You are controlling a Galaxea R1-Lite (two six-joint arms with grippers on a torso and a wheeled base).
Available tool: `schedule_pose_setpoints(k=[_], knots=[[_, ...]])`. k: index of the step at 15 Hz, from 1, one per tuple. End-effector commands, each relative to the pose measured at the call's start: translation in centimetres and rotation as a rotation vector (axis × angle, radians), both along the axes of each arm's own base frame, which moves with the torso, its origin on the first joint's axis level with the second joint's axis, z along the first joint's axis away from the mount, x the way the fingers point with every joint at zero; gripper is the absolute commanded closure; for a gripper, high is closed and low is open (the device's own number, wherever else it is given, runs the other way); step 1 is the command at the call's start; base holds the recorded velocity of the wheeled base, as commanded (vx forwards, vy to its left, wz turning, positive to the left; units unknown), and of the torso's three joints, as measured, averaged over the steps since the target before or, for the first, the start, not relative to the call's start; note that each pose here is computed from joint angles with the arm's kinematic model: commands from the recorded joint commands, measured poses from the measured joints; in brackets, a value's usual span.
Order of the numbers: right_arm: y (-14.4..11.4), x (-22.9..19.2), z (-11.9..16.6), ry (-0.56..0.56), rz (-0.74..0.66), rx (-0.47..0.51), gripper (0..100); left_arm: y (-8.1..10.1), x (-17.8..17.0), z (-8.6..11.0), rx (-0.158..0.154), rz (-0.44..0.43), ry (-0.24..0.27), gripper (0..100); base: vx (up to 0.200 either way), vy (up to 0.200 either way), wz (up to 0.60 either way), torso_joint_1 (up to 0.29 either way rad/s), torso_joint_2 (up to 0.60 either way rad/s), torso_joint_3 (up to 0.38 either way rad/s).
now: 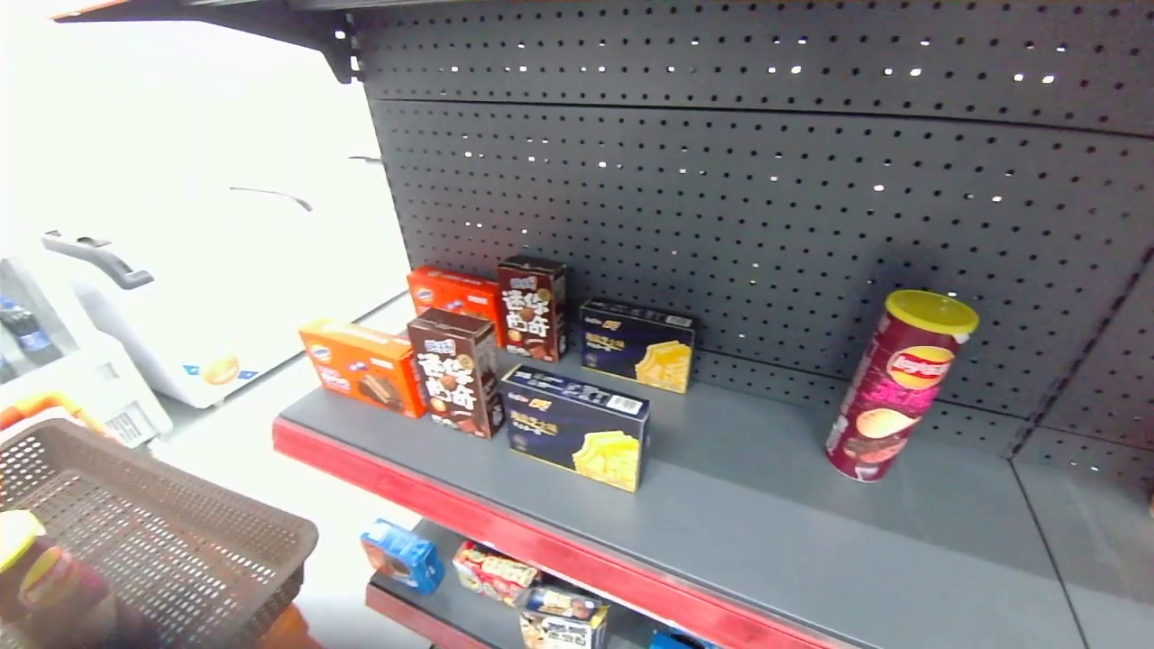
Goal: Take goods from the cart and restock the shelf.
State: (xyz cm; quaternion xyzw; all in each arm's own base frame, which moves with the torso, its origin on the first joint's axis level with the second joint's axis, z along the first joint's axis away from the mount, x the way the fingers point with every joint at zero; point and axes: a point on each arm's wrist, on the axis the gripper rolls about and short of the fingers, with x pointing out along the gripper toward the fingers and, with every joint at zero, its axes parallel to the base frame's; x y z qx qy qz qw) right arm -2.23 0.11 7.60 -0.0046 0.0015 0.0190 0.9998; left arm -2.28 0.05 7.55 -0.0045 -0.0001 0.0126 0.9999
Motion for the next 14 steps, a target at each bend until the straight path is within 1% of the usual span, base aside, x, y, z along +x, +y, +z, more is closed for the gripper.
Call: schedule_pose_setpoints(k=[1, 3, 4, 8, 9, 10, 11, 13, 14], knots=[[0.0, 0.0, 0.0, 0.000, 0.000, 0.000, 0, 0.0, 0.0, 0.0, 0.004, -0.001, 0.000, 0, 0.000, 0.000, 0.60, 0.002, 0.01, -0.002], [0.0, 0.0, 0.0, 0.000, 0.000, -0.001, 0, 0.0, 0.0, 0.0, 0.006, -0.002, 0.000, 0, 0.000, 0.000, 0.60, 0.000, 0.00, 0.002], [0.0, 0.0, 0.0, 0.000, 0.000, -0.001, 0, 0.0, 0.0, 0.0, 0.000, 0.001, 0.000, 0, 0.000, 0.000, 0.60, 0.002, 0.00, 0.002], [0.0, 0.0, 0.0, 0.000, 0.000, 0.005, 0, 0.0, 0.0, 0.0, 0.003, 0.001, 0.000, 0, 0.000, 0.000, 0.60, 0.002, 0.00, 0.001], [0.0, 0.0, 0.0, 0.000, 0.000, 0.003, 0, 0.0, -0.1, 0.4, 0.021, 0.003, -0.013, 0, 0.000, 0.000, 0.00, 0.000, 0.00, 0.000], [0.0, 0.0, 0.0, 0.000, 0.000, 0.005, 0, 0.0, -0.6, 1.9, 0.067, -0.002, -0.058, 0, 0.000, 0.000, 0.00, 0.000, 0.00, 0.000], [0.0, 0.0, 0.0, 0.000, 0.000, 0.005, 0, 0.0, -1.1, 3.5, 0.078, -0.005, -0.078, 0, 0.000, 0.000, 0.00, 0.000, 0.00, 0.000], [0.0, 0.0, 0.0, 0.000, 0.000, 0.005, 0, 0.0, -1.9, 8.7, 0.085, -0.016, -0.068, 0, 0.000, 0.000, 0.00, 0.000, 0.00, 0.000], [0.0, 0.0, 0.0, 0.000, 0.000, 0.005, 0, 0.0, -1.8, 11.9, 0.088, -0.013, -0.057, 0, 0.000, 0.000, 0.00, 0.000, 0.00, 0.000]])
